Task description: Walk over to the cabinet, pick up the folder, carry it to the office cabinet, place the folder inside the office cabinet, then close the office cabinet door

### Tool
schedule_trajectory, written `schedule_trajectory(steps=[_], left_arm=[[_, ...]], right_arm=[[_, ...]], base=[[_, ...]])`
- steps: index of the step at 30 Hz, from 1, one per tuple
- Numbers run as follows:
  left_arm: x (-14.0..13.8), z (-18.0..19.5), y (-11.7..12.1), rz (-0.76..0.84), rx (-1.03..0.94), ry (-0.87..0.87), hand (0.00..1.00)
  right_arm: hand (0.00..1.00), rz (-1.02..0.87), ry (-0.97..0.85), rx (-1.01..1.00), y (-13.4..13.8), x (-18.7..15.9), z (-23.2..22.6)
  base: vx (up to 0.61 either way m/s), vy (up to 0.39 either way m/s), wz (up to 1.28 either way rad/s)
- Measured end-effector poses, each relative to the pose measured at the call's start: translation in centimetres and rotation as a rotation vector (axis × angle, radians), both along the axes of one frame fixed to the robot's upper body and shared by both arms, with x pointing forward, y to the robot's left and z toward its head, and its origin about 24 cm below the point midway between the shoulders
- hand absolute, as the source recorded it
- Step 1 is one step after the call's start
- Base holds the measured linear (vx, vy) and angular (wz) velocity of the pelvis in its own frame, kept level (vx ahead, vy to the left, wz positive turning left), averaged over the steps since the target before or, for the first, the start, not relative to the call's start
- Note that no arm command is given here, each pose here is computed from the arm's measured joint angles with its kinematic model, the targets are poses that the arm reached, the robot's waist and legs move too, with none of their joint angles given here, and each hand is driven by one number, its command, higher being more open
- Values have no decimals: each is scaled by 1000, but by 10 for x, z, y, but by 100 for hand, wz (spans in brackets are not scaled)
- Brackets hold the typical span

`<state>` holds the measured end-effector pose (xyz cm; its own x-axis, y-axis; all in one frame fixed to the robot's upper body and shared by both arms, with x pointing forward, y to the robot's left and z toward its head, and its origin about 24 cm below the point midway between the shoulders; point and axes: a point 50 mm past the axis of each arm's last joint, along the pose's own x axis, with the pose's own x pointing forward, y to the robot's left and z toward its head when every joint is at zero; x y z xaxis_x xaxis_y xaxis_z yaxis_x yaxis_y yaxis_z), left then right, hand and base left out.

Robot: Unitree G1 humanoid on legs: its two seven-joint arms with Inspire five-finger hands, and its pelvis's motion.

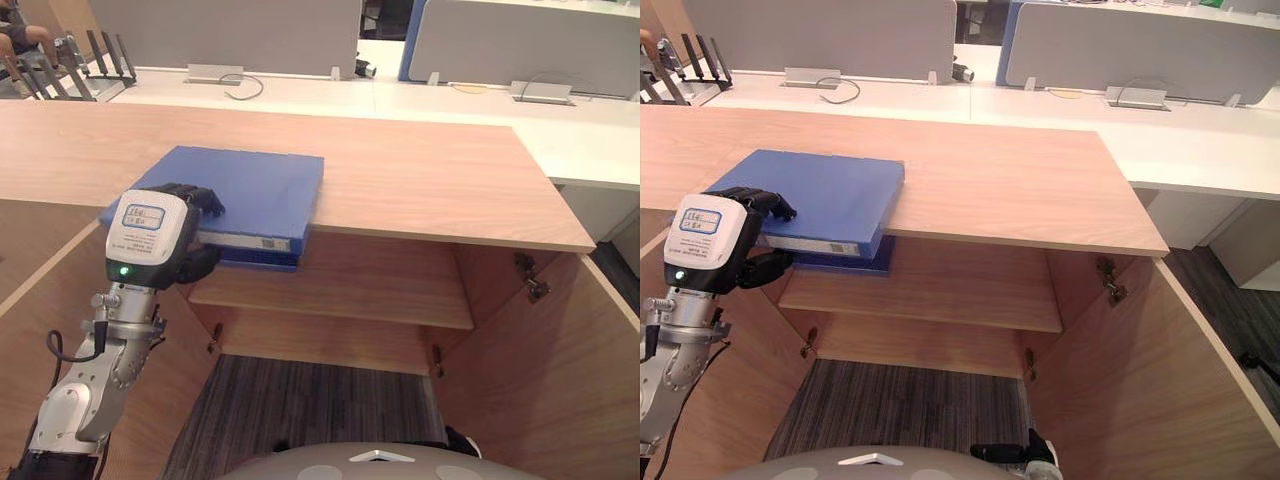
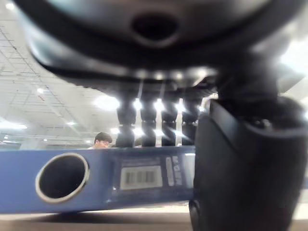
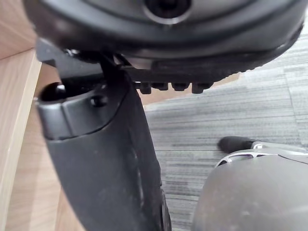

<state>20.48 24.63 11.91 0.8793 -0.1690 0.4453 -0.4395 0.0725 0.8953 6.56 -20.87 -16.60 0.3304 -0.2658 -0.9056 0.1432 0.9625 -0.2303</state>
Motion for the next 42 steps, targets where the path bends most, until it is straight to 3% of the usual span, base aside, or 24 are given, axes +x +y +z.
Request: schedule_trajectory(steps=[10, 15, 17, 21, 30, 42], left_arm=[[0, -8, 0, 27, -30, 20, 0], [-18, 4, -42, -78, -299, -62, 0], [-29, 12, -70, -220, -485, -70, 0], [-38, 17, -105, -457, -752, 4, 0], [-37, 19, -103, -566, -1159, 93, 0], [-31, 18, -90, -623, -1663, 46, 0]], right_arm=[[100, -18, 3, -2, -2, -2, 0], [100, -23, 58, 10, 1, -14, -4], [100, -27, 70, 8, 2, -17, -5], [100, -26, 67, -1, 1, -14, -5], [100, -5, 80, 3, 4, -10, -5], [100, -5, 93, 10, 5, -11, -6]], base=[[0, 0, 0], [-2, -3, -4], [-34, -10, -4], [-69, -7, -5], [-18, -3, -1], [0, 0, 0]])
